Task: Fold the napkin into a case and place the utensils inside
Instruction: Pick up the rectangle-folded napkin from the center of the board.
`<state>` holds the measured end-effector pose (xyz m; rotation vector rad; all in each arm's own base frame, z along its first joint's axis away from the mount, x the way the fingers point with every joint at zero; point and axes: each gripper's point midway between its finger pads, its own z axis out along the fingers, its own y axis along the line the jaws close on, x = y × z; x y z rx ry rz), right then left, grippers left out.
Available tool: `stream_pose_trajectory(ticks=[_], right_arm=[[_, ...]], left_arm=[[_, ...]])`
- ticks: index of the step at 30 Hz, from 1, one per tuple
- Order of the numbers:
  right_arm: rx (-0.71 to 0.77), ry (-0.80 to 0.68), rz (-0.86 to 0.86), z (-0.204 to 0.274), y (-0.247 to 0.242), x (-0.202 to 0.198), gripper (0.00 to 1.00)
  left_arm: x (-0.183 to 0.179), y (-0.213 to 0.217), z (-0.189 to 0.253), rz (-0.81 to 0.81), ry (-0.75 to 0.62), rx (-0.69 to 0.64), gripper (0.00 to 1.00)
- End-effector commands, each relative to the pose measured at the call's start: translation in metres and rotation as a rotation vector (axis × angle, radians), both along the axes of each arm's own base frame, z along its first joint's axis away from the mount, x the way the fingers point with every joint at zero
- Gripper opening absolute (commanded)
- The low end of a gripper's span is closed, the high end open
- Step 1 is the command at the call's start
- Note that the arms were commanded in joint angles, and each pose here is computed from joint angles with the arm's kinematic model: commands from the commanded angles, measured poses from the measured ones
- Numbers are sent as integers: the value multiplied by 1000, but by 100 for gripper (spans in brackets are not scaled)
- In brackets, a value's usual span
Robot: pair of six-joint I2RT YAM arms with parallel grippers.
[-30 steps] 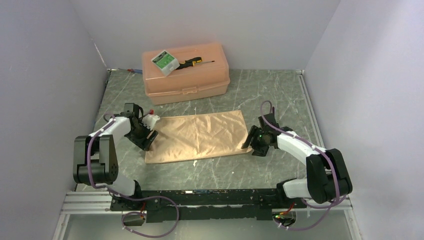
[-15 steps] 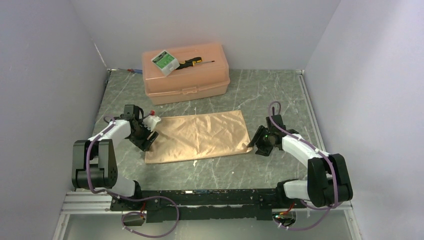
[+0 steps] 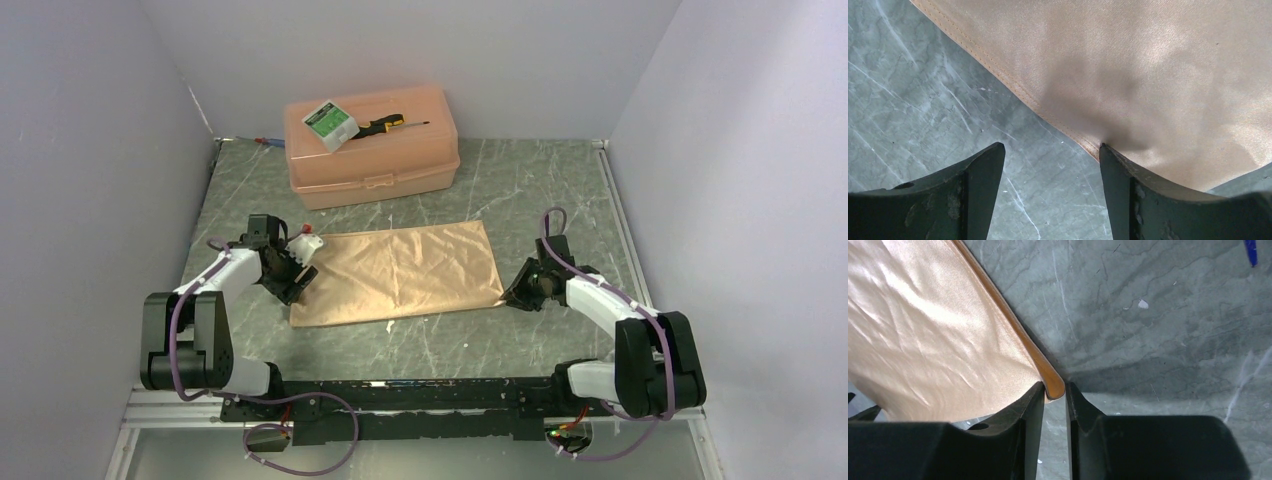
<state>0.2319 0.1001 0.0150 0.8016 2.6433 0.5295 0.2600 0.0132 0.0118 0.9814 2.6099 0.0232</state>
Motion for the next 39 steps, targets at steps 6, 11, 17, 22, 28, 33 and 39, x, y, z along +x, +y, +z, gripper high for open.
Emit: stream_pose_trajectory(ticks=[6, 11, 17, 22, 28, 33, 39], right_arm=[[113, -69, 14, 10, 18, 10, 13], [111, -70, 25, 15, 17, 9, 0], [-6, -58, -41, 20, -14, 12, 0], [-134, -47, -87, 29, -49, 22, 0], [-210, -44, -62, 40, -64, 27, 0], [-183, -41, -19, 35, -57, 18, 0], [-122, -202, 136, 73, -9, 34, 0]], left_arm=[[-19, 18, -23, 1, 90, 88, 75], [-21, 20, -24, -7, 94, 99, 75], [-12, 6, -14, -11, 66, 55, 74], [-4, -23, -12, -66, 68, 39, 74], [10, -61, -7, -96, 70, -6, 73], [12, -79, -1, -123, 66, -12, 73], [3, -71, 12, -124, 61, 12, 74]])
